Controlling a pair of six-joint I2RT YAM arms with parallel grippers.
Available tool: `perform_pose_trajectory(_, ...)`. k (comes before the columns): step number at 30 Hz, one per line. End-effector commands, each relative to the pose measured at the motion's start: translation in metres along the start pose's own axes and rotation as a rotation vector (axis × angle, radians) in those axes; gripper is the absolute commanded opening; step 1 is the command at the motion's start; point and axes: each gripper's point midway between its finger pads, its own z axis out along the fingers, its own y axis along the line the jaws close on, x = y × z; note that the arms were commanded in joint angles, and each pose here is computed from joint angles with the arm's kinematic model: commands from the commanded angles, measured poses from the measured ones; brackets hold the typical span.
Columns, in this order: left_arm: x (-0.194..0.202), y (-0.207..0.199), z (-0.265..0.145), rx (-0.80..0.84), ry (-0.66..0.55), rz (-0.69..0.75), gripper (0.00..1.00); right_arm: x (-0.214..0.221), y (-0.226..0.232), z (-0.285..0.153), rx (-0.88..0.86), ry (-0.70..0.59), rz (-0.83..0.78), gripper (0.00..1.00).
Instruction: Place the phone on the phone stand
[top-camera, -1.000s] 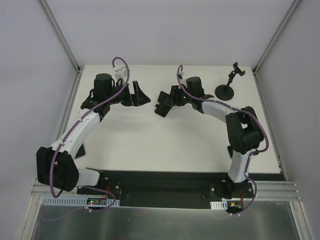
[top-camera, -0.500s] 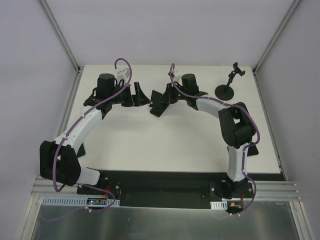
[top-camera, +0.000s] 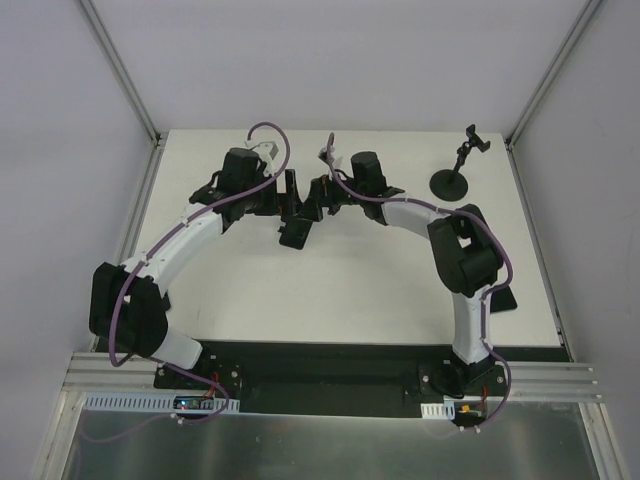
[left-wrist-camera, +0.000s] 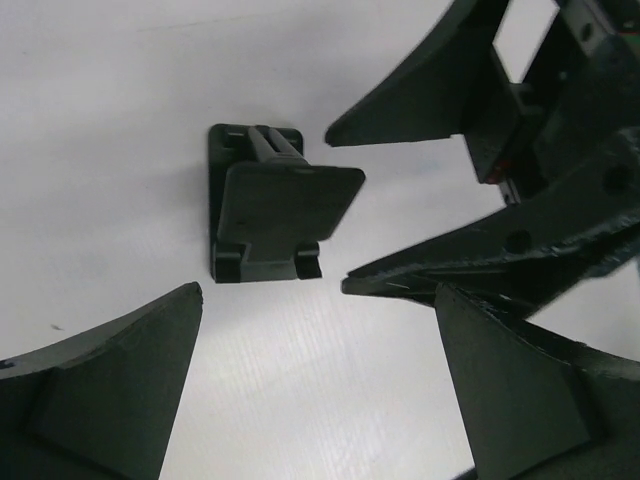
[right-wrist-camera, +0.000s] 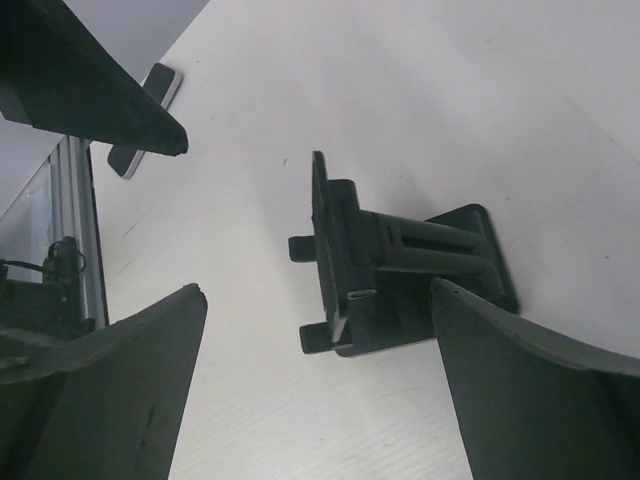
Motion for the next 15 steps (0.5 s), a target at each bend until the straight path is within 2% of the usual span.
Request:
perform_pose_trajectory(1,-0.007,0.024,0.008,-0.232,-0.014,0.073,0.99,-0.043,0.003,-0.025,0.057,-0.122,-0.079,0.96)
perform_pose_trajectory(7,0.011,0.021,0.031,-0.257,0.057,0.1,0.99,-0.036,-0.034,-0.094,0.229,-0.208,0.061,0.96)
perform_pose_trajectory(10,0.014,0.014,0.042,-0.217,0.092,0.115,0.99,-0.034,-0.048,-0.129,0.299,-0.278,0.101,0.96)
perform_pose_trajectory(15,0.009,0.017,0.056,-0.229,0.126,0.166,0.99,-0.042,-0.059,-0.151,0.339,-0.316,0.094,0.96)
